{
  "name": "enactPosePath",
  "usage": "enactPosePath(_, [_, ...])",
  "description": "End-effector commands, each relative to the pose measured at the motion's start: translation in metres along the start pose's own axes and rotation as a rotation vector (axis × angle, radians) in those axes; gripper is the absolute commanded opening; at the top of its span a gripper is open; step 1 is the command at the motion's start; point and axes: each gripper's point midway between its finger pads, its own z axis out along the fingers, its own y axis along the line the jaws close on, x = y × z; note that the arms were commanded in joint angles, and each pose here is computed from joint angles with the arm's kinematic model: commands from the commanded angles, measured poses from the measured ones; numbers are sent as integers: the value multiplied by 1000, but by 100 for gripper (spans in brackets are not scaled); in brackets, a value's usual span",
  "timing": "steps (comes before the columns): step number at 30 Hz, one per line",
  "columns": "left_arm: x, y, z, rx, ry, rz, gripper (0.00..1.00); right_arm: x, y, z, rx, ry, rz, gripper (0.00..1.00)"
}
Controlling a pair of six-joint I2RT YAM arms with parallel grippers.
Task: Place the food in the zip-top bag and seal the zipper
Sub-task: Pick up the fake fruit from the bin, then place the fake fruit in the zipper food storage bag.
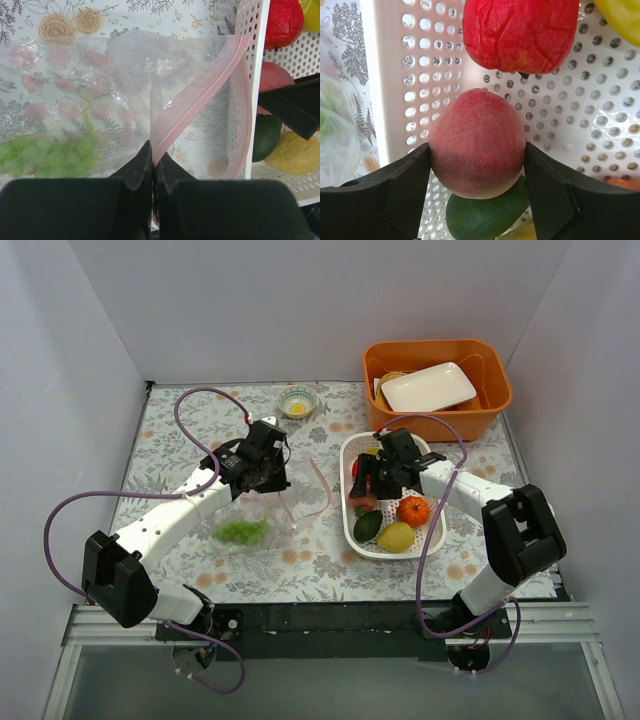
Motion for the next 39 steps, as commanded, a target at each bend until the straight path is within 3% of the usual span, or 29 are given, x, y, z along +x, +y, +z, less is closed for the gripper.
enactPosePath(1, [-9, -6, -7, 37, -30, -5, 0, -15, 9, -27, -19, -82, -16, 42])
enactPosePath(11, [-9, -9, -5, 45, -27, -6, 0, -63, 79, -116, -237, -344, -38, 41])
enactPosePath(17, [-13, -14, -7, 61, -28, -13, 0, -62, 123, -127, -362, -355, -102, 42])
enactPosePath(23, [-20, -19, -14, 75, -40, -26, 0, -48, 162, -108, -407, -300, -174, 42])
enactPosePath(27, [-24, -17, -22, 63, -53, -40, 0, -41, 178, -90, -395, -250, -203, 53])
enactPosePath(29, [-28, -17, -29, 64, -69, -45, 0, -39, 180, -81, -393, -228, -220, 54])
enactPosePath(32, [-34, -15, -39, 65, -98, -52, 0, -40, 179, -85, -379, -237, -254, 82])
enactPosePath(33, [-35, -14, -41, 63, -104, -50, 0, -43, 178, -87, -370, -255, -263, 97])
enactPosePath(39, [-34, -10, -41, 42, -104, -48, 0, -55, 172, -119, -352, -365, -308, 98])
